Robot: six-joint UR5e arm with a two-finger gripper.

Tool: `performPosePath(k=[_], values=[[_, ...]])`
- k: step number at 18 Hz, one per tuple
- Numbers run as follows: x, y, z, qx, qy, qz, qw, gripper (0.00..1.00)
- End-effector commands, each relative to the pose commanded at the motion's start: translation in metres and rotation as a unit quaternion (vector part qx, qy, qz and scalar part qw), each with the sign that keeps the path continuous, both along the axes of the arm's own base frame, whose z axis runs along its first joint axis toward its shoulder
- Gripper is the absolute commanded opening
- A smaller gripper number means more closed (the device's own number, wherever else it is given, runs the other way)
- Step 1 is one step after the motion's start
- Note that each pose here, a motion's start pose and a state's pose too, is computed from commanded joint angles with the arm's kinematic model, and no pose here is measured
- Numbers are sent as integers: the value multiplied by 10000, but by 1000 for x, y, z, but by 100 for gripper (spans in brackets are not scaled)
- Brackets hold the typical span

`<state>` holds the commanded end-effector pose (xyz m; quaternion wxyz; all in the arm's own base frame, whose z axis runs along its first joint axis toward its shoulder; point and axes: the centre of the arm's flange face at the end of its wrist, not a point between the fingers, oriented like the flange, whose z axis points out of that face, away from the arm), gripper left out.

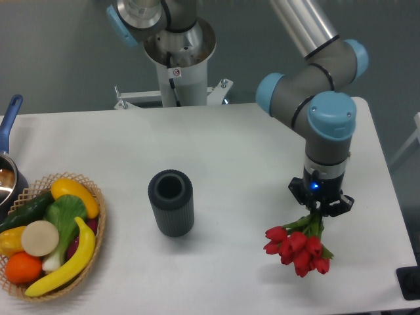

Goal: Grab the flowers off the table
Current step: 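Lift the gripped red tulips up off the table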

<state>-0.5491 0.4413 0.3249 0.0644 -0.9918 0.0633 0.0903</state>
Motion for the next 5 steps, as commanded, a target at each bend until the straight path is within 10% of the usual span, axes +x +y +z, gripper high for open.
performPosePath(k=[5], values=[[1,-2,2,-225,15,-27,9997,12]])
